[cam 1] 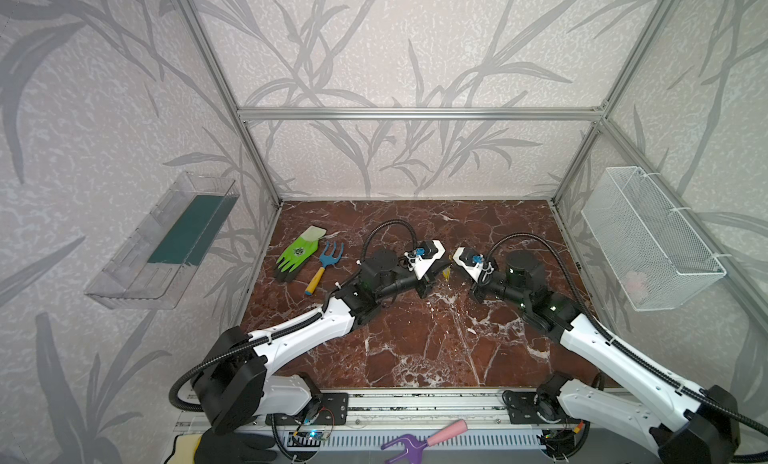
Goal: Put the keys on the keyring
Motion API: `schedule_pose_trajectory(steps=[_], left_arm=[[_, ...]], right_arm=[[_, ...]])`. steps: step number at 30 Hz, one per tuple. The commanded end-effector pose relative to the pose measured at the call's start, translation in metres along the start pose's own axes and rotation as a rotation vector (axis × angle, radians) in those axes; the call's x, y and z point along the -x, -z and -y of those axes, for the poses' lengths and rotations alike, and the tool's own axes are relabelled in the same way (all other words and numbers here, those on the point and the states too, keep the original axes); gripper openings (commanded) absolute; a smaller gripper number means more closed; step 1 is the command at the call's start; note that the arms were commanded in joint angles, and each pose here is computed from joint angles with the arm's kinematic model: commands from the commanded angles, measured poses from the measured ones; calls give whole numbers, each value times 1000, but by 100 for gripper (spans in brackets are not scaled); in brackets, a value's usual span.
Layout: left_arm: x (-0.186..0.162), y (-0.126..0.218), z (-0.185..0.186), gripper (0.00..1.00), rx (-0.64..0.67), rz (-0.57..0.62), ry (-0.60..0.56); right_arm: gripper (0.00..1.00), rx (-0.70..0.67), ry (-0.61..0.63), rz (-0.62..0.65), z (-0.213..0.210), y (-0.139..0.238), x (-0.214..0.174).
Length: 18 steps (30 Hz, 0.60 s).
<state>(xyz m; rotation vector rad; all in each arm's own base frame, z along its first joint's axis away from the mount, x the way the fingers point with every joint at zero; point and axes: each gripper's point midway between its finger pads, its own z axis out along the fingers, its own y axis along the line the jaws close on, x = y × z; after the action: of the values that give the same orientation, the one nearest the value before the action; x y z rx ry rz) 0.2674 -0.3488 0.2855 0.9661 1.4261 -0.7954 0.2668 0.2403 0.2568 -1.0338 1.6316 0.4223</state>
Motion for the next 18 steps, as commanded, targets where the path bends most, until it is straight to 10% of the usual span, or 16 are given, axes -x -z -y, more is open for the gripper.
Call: schedule_pose_trajectory(steps=[1, 18], left_arm=[[12, -4, -3, 0, 16, 12, -18], [11, 0, -12, 0, 90, -11, -42]], right_arm=[[0, 0, 12, 63, 1, 8, 23], [0, 7, 24, 93, -2, 12, 26]])
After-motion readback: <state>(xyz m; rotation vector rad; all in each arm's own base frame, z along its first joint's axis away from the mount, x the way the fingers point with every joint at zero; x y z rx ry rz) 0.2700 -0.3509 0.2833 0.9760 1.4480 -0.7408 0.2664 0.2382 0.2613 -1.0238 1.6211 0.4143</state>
